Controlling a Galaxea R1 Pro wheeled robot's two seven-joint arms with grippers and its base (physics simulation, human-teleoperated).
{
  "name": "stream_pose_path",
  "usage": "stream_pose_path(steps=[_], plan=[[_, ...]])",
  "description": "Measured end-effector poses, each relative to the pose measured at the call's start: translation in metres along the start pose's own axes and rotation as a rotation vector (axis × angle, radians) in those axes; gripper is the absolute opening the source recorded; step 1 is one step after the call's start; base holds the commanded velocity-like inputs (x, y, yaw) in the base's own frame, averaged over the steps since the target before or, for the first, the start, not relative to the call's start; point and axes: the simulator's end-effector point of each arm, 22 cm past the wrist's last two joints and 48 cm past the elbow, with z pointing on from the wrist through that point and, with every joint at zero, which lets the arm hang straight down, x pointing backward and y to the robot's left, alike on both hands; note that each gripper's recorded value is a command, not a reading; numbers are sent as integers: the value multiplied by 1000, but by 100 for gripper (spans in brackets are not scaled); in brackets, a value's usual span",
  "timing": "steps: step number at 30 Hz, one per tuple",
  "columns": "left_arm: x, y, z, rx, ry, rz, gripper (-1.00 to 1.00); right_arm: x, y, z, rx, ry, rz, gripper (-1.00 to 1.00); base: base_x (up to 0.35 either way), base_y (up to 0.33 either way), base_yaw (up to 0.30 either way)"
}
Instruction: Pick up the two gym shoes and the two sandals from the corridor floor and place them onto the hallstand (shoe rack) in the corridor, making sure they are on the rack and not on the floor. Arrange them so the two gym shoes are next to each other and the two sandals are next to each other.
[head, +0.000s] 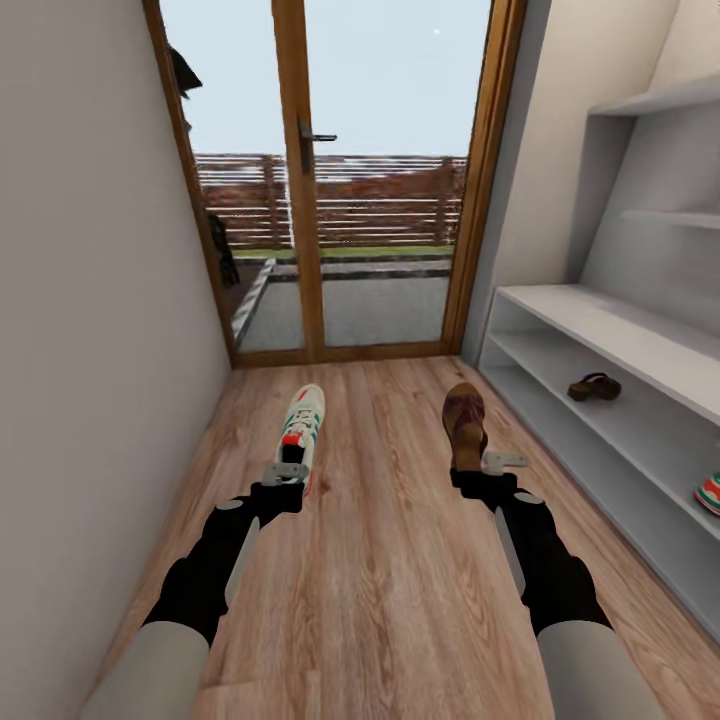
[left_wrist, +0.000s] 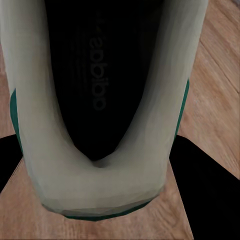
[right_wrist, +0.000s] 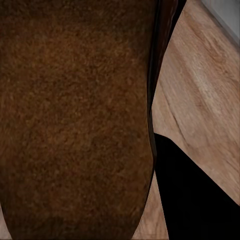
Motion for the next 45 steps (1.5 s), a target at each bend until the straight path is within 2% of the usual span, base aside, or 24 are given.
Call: stream_pose_path(steps=[35, 45], plan=[[0, 0, 0, 0, 0, 0, -100, 0, 0, 0, 0, 1, 0, -100, 339, 166, -247], [0, 0, 0, 0, 0, 0, -100, 0, 0, 0, 0, 1, 0, -100, 103, 67, -252]])
